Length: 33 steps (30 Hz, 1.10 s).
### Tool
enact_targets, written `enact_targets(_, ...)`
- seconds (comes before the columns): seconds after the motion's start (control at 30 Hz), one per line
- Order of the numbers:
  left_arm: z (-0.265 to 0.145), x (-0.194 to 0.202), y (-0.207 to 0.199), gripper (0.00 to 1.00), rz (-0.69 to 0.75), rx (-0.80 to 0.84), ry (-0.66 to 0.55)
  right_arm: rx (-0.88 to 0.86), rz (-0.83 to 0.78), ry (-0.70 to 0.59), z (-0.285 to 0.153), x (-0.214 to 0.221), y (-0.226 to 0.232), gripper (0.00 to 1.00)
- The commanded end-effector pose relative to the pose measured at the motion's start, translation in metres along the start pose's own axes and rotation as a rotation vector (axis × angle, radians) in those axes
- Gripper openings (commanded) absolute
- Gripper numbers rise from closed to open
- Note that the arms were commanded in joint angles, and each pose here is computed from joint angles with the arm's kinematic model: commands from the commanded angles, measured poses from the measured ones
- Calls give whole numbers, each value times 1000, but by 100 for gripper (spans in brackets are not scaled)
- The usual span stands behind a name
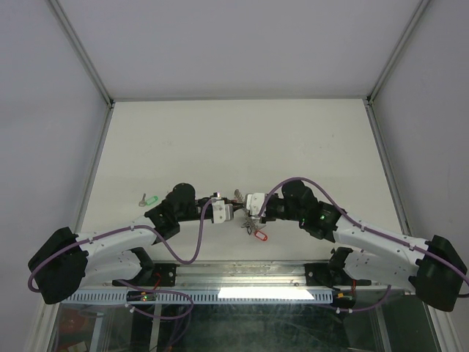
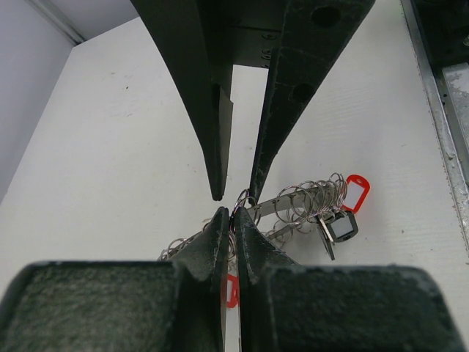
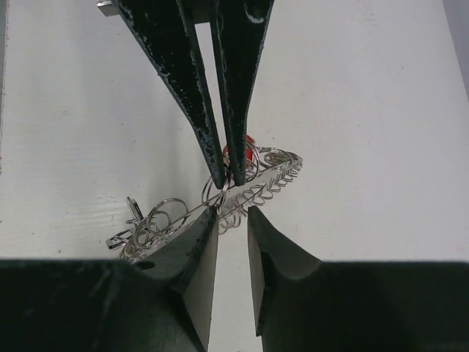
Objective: Put the keys on the keyring
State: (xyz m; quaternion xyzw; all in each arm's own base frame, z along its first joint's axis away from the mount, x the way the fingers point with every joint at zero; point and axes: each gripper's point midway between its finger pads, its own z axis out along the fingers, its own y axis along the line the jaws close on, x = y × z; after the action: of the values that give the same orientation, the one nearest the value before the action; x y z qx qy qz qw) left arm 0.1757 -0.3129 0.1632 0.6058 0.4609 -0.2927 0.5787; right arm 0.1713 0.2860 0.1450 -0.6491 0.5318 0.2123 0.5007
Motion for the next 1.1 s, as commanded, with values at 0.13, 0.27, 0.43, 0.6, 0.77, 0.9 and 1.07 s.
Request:
enact_targets(0.13, 4, -26, 8, 0, 40, -3, -78, -3, -41, -116, -6, -30, -2, 29)
enact_targets(0.27, 5, -26, 6, 0, 36, 8, -79, 4, -34, -115, -4, -30, -3, 28)
enact_targets(0.43, 6, -25, 5, 0, 29, 18, -75, 25, -39, -125, -2, -35, -9, 26)
enact_targets(0.6, 7, -25, 2, 0, 31, 36, -76, 53, -41, -112, -3, -33, -14, 22)
enact_targets(0.77, 7, -25, 0, 0, 35, 48, -74, 70, -47, -112, -4, -33, -17, 17)
enact_targets(0.9, 8, -26, 1, 0, 39, 54, -75, 54, -43, -123, -3, -37, -15, 13)
enact_targets(1.07, 10, -28, 0, 0, 39, 65, -80, 24, -38, -145, -1, -41, -9, 15)
